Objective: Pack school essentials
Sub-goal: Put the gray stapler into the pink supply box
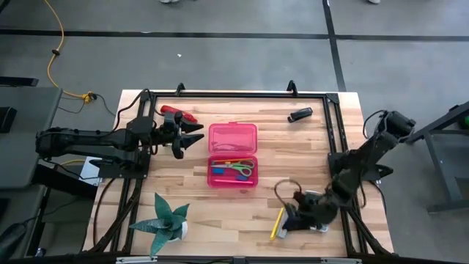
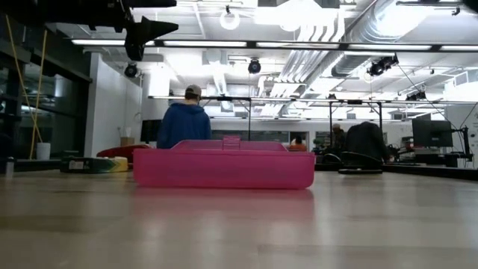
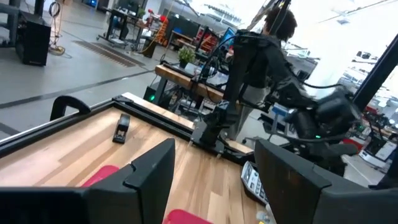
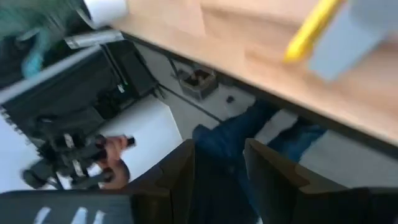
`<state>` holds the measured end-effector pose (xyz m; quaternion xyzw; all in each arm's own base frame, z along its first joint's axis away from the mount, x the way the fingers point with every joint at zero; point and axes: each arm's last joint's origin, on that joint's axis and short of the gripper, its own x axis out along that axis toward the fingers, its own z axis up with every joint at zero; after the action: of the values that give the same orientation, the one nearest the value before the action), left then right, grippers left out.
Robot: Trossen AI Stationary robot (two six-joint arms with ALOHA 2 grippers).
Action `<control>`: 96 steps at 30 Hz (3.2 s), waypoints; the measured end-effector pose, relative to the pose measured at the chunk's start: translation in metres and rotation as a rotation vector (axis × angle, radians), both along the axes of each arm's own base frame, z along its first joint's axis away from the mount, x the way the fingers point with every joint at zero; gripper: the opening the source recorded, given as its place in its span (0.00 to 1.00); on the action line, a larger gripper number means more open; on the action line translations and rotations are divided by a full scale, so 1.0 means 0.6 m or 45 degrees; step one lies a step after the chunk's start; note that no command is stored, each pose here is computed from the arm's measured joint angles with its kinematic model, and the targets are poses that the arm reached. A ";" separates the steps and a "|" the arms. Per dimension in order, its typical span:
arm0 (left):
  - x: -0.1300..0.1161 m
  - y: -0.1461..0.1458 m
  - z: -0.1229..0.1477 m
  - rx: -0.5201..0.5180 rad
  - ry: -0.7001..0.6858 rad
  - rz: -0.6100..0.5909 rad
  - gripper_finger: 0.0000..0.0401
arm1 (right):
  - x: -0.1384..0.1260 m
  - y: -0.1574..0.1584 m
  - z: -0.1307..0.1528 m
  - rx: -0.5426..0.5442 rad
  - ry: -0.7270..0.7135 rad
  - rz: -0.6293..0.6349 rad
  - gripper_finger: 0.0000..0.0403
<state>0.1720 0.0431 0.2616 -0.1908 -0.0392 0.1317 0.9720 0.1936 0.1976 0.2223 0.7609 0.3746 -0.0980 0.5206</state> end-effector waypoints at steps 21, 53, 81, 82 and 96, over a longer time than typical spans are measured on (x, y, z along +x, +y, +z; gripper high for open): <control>0.000 0.000 -0.003 0.059 0.044 0.006 0.52 | 0.083 0.058 0.065 -0.827 0.529 0.134 0.33; 0.000 0.000 -0.003 0.059 0.044 0.005 0.52 | 0.139 0.067 -0.075 -0.618 1.070 -0.047 0.64; 0.000 0.000 -0.003 0.057 0.043 0.005 0.52 | 0.143 0.058 -0.077 -0.596 1.132 -0.061 0.20; 0.000 0.000 -0.003 0.057 0.043 0.006 0.52 | 0.139 0.055 -0.068 -0.603 1.135 -0.058 0.20; 0.000 0.000 -0.003 -0.005 0.024 0.004 0.52 | 0.056 -0.063 0.130 -1.115 0.638 0.052 0.20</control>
<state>0.1720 0.0432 0.2598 -0.1916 -0.0300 0.1352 0.9717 0.2273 0.1598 0.3001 0.4168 0.4267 -0.4154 0.6868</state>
